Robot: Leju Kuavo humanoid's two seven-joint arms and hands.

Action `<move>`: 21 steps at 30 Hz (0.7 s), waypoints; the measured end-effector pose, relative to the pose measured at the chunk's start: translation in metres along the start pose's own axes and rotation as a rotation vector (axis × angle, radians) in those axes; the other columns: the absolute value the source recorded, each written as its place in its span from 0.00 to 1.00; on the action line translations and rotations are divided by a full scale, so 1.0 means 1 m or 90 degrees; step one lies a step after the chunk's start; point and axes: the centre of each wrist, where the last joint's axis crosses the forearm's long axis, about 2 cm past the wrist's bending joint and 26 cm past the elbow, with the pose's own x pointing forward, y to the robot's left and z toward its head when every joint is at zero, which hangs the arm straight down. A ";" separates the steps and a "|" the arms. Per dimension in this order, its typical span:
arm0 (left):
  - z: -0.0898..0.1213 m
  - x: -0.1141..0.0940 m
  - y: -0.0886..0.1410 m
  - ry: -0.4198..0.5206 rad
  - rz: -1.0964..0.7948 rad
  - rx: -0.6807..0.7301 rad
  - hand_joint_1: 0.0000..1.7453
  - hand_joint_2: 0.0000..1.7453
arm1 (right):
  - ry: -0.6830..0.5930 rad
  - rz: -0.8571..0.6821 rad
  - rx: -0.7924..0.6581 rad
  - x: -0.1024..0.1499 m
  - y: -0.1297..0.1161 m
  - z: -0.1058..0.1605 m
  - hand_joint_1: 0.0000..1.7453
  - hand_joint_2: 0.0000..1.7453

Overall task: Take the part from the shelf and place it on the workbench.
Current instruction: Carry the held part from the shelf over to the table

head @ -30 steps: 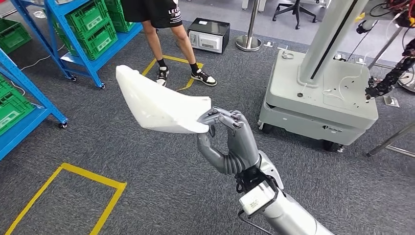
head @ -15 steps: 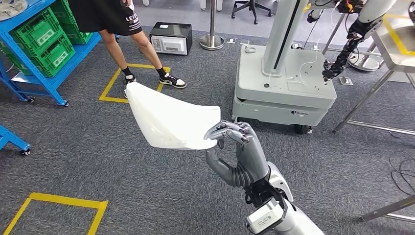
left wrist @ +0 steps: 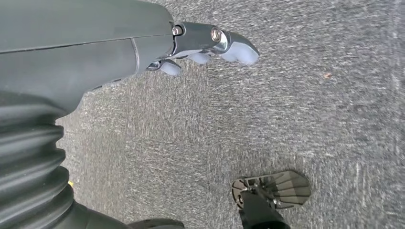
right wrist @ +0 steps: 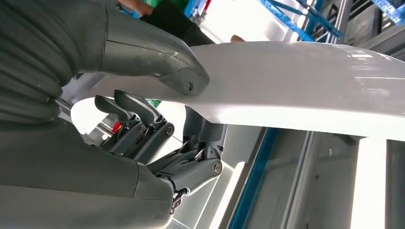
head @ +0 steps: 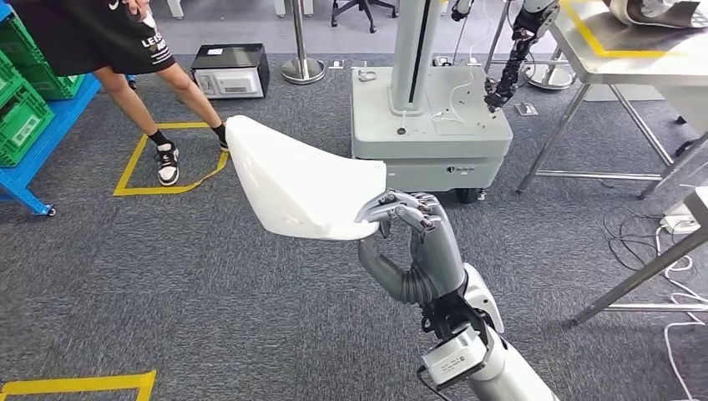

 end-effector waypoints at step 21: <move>0.000 -0.004 0.005 0.009 -0.006 0.005 0.00 1.00 | -0.003 -0.008 -0.004 -0.006 0.009 0.001 1.00 1.00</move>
